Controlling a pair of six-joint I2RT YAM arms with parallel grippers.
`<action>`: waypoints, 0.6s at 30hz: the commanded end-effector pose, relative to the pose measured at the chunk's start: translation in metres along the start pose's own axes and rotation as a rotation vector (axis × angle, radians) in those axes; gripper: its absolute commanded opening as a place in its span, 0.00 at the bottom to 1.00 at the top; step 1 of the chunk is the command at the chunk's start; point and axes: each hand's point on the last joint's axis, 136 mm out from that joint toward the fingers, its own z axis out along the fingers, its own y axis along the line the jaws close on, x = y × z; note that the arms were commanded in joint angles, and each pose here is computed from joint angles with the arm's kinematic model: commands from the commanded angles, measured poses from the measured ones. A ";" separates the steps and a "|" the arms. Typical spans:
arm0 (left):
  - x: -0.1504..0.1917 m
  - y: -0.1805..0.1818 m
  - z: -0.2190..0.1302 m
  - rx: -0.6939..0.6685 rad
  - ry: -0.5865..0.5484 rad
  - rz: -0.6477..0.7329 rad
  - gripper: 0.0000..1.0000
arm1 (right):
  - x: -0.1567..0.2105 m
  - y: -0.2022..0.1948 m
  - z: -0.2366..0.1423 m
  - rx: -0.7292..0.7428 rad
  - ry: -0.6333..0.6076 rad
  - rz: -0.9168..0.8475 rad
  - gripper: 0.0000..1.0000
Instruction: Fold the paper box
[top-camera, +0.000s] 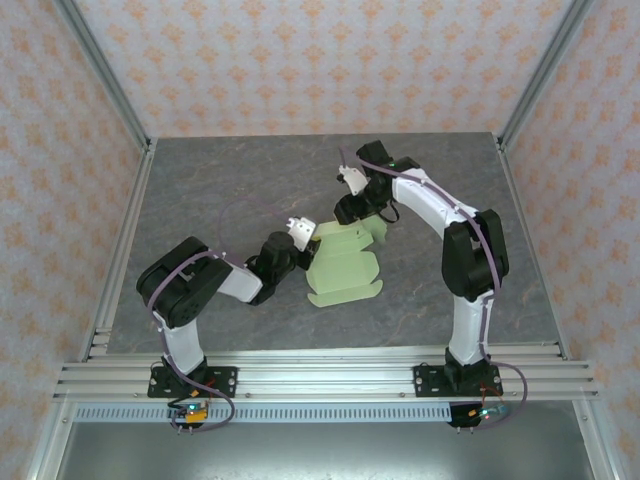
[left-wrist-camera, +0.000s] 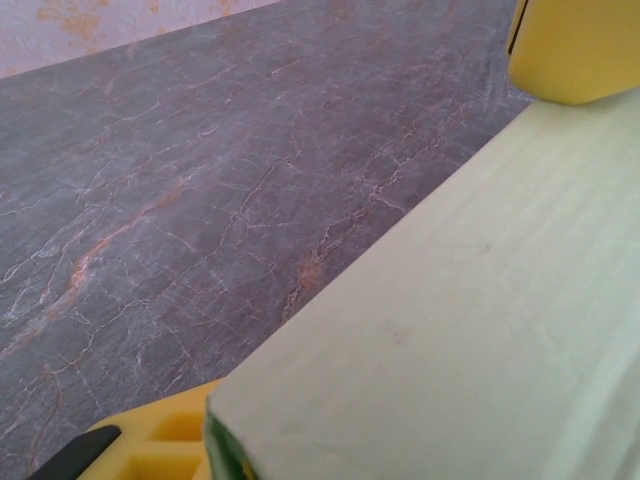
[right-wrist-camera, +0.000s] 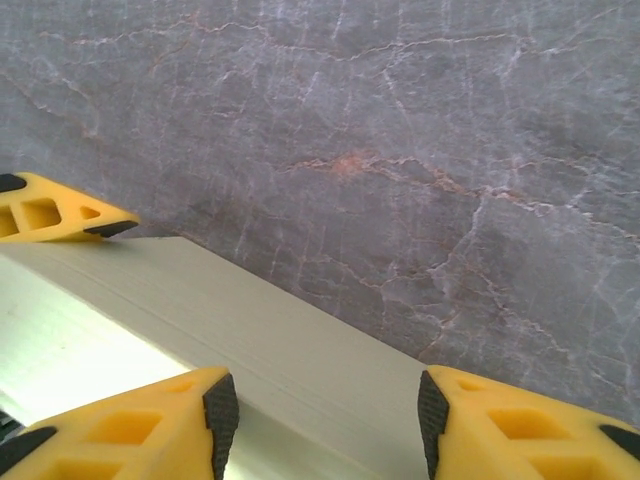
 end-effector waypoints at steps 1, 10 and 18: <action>0.003 0.009 -0.004 -0.046 -0.020 -0.023 0.32 | 0.042 0.000 0.018 0.006 0.141 0.035 0.48; 0.006 0.014 -0.025 -0.065 -0.050 -0.129 0.34 | 0.051 -0.002 0.018 0.057 0.061 0.137 0.41; 0.000 0.008 -0.027 -0.084 -0.073 -0.109 0.22 | 0.051 -0.001 0.020 0.057 0.026 0.193 0.41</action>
